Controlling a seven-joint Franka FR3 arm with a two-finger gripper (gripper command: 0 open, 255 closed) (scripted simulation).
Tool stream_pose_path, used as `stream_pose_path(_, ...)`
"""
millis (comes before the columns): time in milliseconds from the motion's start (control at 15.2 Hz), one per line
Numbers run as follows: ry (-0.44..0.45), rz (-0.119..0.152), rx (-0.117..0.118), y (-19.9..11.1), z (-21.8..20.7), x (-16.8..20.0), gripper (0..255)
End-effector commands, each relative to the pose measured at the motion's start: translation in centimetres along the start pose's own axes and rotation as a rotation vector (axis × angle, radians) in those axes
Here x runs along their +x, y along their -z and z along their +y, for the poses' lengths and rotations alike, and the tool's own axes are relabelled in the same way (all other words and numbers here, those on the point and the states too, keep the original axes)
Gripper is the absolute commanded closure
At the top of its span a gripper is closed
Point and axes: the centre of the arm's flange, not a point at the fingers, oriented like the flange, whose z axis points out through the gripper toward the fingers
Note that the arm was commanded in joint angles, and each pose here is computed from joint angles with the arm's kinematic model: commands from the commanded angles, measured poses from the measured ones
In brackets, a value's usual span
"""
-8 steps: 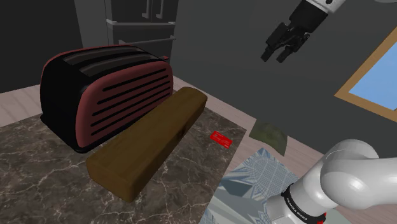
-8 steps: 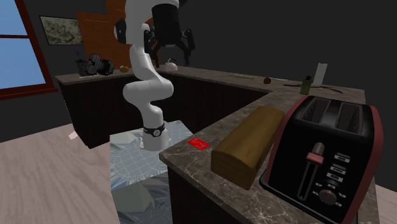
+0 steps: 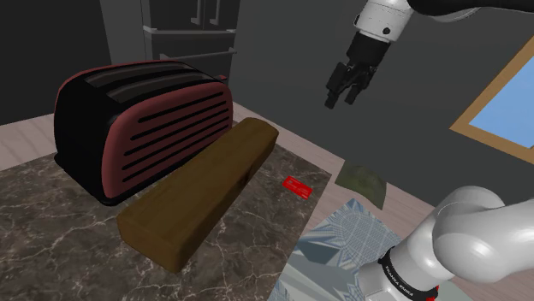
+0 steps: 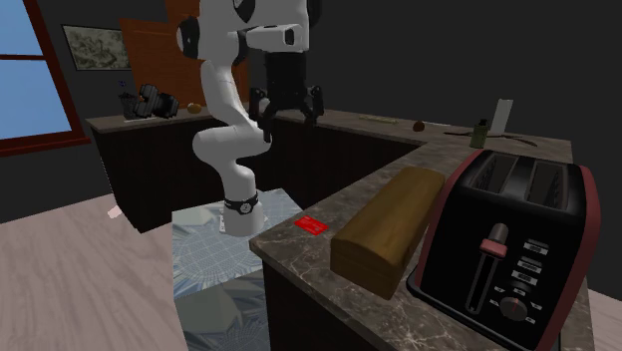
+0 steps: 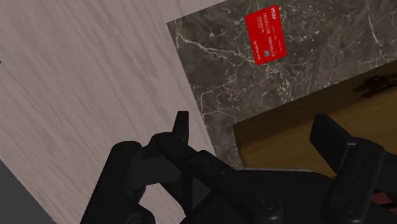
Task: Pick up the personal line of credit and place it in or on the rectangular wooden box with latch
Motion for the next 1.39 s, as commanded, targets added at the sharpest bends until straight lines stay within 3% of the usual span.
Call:
stream_pose_path(0,0.041,-0.070,-0.011,-2.5,-1.0,1.3,0)
stream_pose_path(528,0.202,-0.341,-0.054,-13.3,-5.4,4.3,0)
stream_pose_path(990,0.343,-0.578,-0.092,-23.2,-9.1,3.8,0)
stream_pose_path(1056,0.353,-0.596,-0.095,-24.0,-9.3,3.7,0)
stream_pose_path(1320,0.353,-0.596,-0.095,-25.7,-8.9,2.6,0)
